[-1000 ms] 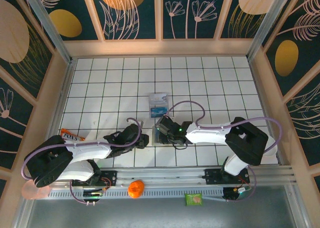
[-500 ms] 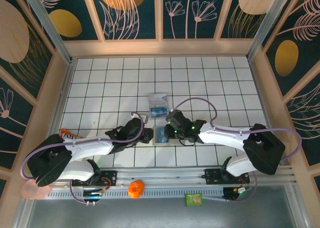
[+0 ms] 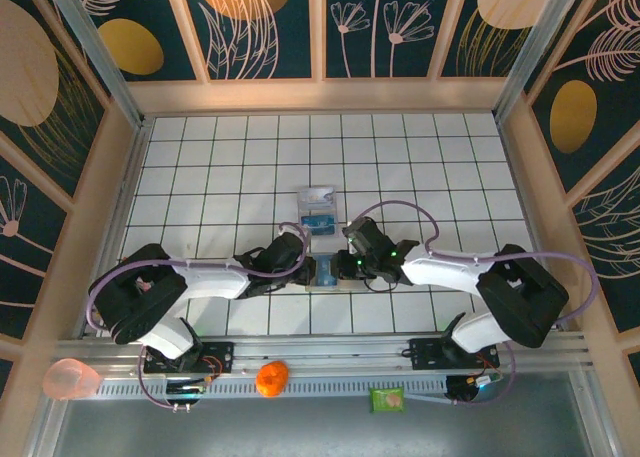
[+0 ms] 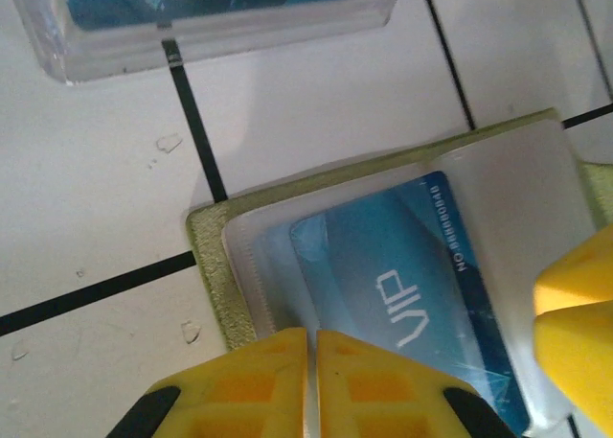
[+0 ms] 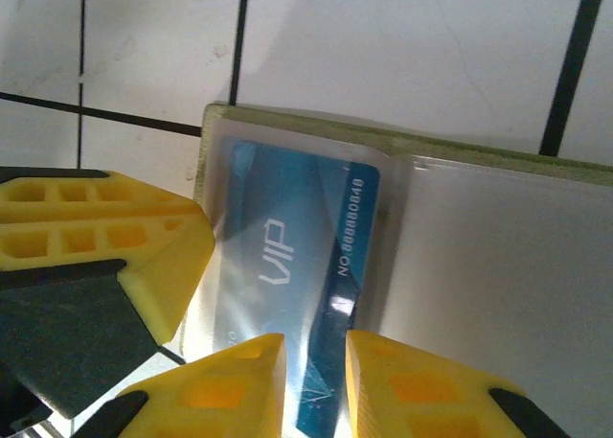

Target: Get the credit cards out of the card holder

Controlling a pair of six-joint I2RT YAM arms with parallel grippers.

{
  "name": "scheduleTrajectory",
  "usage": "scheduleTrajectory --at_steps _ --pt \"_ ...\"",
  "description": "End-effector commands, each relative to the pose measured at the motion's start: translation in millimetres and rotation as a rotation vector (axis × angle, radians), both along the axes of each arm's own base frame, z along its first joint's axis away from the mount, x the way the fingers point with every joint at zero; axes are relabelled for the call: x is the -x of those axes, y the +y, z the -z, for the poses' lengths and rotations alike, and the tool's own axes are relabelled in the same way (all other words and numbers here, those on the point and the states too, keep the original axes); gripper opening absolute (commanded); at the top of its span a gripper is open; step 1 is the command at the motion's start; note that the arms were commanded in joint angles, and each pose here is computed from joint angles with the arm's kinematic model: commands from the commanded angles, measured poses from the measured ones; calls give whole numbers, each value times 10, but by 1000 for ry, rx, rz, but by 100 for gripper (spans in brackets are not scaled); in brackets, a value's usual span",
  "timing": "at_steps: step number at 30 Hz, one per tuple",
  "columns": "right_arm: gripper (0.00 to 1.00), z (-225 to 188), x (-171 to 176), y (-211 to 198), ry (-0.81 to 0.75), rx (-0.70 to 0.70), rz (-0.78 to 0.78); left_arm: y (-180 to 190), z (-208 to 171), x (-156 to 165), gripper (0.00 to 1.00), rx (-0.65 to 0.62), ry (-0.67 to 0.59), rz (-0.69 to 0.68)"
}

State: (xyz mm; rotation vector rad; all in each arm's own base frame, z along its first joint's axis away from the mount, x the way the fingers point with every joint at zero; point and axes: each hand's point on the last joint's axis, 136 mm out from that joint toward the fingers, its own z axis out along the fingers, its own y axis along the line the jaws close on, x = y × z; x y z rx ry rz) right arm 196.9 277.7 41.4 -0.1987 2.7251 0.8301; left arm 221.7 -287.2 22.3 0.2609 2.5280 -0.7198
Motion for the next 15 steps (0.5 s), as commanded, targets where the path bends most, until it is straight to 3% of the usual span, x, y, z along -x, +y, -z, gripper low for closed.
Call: scheduleTrajectory --at_steps 1,15 --pt "24 55 12 11 13 -17 -21 5 62 2 10 -22 2 3" --pt "25 194 40 9 77 -62 -22 233 287 202 5 -69 68 -7"
